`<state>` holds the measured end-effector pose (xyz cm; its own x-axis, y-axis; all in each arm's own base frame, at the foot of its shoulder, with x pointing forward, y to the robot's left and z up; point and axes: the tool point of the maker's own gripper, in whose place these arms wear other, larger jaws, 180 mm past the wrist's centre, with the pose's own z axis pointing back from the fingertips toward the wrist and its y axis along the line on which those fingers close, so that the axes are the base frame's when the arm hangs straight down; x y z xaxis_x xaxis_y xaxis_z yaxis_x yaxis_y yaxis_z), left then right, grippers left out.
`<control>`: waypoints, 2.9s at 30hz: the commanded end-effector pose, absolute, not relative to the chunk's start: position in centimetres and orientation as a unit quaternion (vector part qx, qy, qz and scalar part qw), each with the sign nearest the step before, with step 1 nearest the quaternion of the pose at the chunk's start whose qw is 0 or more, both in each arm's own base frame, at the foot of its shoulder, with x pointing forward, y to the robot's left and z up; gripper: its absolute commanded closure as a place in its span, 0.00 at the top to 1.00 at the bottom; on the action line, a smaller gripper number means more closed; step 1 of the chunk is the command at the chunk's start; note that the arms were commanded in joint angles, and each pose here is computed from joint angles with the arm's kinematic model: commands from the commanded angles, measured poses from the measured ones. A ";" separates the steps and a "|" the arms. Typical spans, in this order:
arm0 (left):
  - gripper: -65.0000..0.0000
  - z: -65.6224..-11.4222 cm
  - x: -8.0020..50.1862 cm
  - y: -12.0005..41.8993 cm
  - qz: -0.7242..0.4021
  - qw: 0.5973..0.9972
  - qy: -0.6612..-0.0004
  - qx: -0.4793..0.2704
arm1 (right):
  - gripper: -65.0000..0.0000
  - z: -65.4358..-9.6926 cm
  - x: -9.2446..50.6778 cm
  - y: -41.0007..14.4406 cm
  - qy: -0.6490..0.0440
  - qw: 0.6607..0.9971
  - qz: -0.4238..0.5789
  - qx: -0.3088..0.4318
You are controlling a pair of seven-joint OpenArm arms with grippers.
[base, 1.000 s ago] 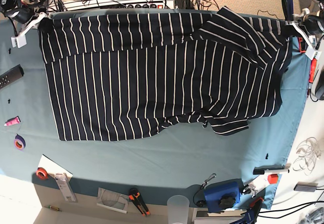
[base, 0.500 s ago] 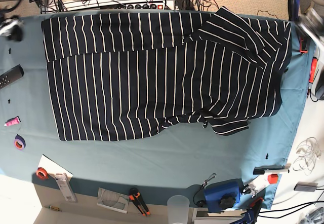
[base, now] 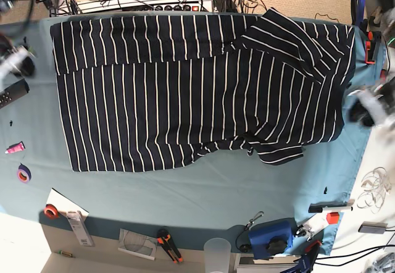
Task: Layout the t-shirt on the table in an organized manner, then fold the t-shirt properly
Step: 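Lower both grippers to grasp the shirt's opposite edges, then drag the grasped shirt edges with both grippers to smooth the shirt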
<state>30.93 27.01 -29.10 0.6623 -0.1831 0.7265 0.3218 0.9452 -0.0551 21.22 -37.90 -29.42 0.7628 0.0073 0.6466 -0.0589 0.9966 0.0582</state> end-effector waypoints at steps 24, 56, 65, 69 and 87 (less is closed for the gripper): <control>0.43 -34.2 45.0 19.4 -0.319 0.907 -0.267 -0.063 | 0.29 -29.8 30.2 -33.7 -0.347 0.932 0.093 -0.035; 0.00 -30.7 50.6 20.2 -0.254 0.923 -0.288 -0.009 | 0.07 -29.1 30.9 -34.8 -0.369 0.922 0.098 -0.071; 0.00 -22.1 54.9 24.5 -0.213 0.894 -0.392 0.033 | 0.07 -27.8 32.0 -35.5 -0.409 0.901 0.100 -0.101; 0.00 -20.4 55.6 24.1 -0.213 0.887 -0.408 0.032 | 0.07 -25.9 32.9 -38.0 -0.450 0.876 0.053 -0.162; 0.00 -20.5 55.3 23.3 -0.220 0.891 -0.396 0.018 | 0.45 -25.7 32.4 -40.0 -0.383 0.898 0.041 -0.212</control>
<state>54.05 23.11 -23.84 0.6409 -0.4129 0.6471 0.3951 0.9002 0.1831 31.62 -39.32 -27.77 0.7395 0.2105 0.6394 0.0703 0.9205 -0.3843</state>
